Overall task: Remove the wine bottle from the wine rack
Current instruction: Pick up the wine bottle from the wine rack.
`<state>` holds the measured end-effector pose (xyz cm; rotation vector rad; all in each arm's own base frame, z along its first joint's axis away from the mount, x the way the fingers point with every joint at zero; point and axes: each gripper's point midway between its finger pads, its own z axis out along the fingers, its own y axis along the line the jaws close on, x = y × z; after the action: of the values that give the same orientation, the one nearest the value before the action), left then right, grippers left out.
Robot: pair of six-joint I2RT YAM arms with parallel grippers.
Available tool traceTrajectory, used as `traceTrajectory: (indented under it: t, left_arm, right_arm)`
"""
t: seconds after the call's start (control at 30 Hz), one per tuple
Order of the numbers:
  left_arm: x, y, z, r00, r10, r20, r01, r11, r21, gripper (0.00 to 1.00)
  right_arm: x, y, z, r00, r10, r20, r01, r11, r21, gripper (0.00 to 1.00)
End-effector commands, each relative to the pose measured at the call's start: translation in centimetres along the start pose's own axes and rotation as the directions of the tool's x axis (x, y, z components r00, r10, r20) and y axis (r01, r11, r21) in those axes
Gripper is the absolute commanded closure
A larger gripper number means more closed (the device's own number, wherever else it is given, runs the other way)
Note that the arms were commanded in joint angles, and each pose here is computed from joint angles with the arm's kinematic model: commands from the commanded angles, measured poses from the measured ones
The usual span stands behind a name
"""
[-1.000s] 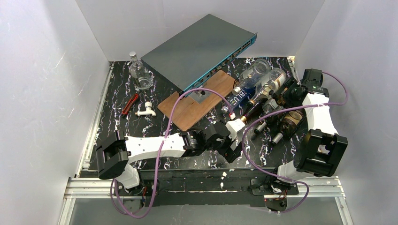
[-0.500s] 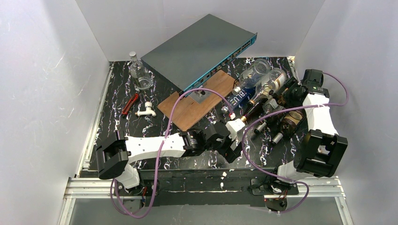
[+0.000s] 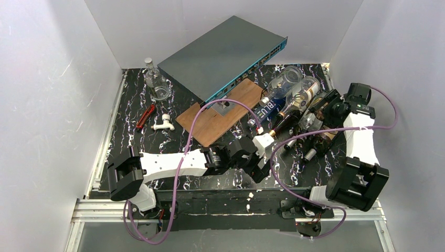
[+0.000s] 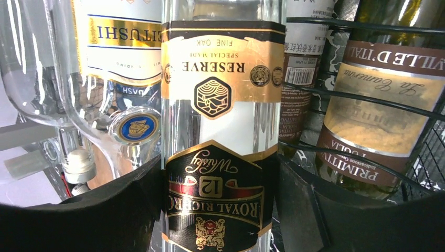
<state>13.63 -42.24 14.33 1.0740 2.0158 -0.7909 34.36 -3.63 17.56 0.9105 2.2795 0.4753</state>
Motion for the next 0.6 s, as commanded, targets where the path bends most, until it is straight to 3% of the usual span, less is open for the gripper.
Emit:
traceTrajectory:
  t: [0.0,0.57]
  left_arm:
    - [-2.6,-0.7,-1.9,0.997,-0.009,0.081,0.006,0.999,0.031,0.01]
    - [-3.1,-0.9,-2.4,0.995,0.003,0.102,-0.008,0.999,0.044,0.01]
  right_arm:
    - [-1.4,2.1,-2.6,0.997,0.005,0.080,0.003,0.995,-0.097,0.99]
    - [-0.4,3.2,-5.1,0.996,0.043,0.080,-0.029,0.984,-0.174,0.99]
